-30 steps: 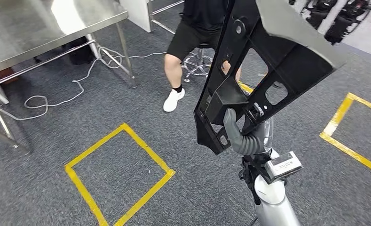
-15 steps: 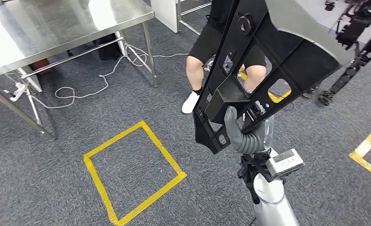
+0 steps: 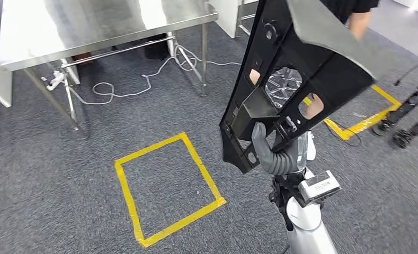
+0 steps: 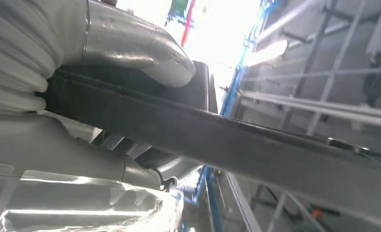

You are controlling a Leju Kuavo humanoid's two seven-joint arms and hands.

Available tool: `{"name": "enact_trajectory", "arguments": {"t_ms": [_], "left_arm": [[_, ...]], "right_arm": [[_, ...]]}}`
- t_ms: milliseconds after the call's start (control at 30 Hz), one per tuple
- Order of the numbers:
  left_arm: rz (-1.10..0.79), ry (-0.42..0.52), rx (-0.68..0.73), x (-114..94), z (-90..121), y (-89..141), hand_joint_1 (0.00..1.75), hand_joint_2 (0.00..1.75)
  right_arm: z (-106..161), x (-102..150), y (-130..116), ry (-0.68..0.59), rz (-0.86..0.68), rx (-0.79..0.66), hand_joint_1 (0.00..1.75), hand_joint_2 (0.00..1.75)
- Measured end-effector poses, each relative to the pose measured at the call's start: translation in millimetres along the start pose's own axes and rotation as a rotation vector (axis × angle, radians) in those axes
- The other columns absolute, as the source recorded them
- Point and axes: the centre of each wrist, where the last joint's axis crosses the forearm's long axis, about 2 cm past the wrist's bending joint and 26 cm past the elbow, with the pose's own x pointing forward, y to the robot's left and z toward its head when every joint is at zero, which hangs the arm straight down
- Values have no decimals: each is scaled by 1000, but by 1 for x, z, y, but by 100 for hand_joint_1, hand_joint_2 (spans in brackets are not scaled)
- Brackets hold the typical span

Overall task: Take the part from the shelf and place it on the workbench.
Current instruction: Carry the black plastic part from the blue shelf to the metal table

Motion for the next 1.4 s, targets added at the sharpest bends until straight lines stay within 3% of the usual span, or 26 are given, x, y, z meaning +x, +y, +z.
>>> {"name": "enact_trajectory", "arguments": {"t_ms": [1400], "left_arm": [[10, -3, -16, -3, 2, -1, 0, 175]], "right_arm": [[3, 0, -3, 17, 42, -76, 175, 175]]}}
